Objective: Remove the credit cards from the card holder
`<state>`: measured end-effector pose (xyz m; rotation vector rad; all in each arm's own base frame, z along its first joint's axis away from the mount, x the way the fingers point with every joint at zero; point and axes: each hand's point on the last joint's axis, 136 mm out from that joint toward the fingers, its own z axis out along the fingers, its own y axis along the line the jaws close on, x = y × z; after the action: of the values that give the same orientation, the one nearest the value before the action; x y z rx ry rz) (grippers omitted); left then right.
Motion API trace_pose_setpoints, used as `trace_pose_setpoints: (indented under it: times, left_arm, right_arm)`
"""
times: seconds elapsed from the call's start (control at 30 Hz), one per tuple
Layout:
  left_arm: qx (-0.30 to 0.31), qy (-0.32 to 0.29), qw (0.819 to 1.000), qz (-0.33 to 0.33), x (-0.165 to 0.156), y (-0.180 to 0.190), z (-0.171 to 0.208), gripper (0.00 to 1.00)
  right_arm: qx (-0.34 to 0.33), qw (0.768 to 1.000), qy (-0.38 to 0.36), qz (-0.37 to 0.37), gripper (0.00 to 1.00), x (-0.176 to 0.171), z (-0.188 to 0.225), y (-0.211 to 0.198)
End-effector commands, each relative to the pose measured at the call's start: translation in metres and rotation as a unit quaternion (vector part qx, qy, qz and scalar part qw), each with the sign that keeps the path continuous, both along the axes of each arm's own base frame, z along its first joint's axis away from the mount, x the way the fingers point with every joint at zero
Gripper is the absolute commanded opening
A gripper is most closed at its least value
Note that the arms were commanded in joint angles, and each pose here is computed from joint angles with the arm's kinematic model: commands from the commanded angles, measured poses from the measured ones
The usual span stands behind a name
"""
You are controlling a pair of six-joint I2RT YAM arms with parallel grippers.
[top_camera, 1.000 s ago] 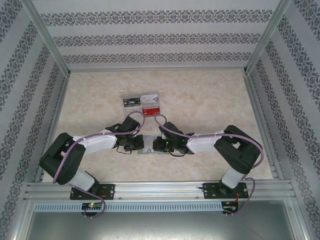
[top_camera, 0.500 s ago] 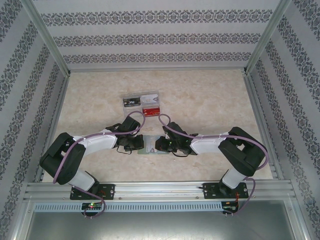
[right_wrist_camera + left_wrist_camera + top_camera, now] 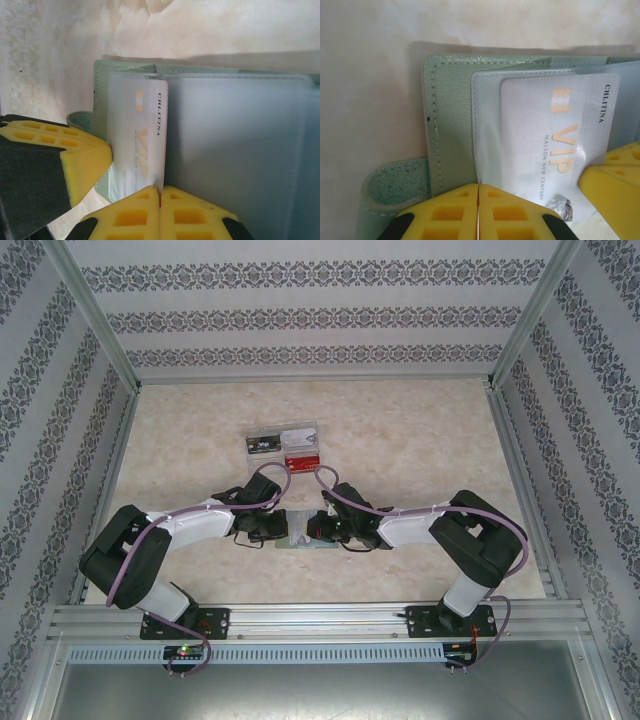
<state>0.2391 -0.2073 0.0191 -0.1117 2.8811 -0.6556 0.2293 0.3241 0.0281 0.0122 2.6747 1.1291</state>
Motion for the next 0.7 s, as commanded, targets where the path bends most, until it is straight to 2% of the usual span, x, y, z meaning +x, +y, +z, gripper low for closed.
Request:
trace_pose_setpoints:
  times: [0.0, 0.67]
  left_arm:
    - [0.041, 0.022, 0.999, -0.002, -0.009, 0.012, -0.014, 0.09]
    - [0.044, 0.022, 0.999, -0.004, -0.01, 0.013, -0.014, 0.09]
  right_arm:
    - [-0.015, 1.0, 0.007, -0.015, 0.07, 0.001, -0.008, -0.014]
    - [-0.022, 0.999, -0.001, -0.043, 0.04, -0.003, -0.004, -0.058]
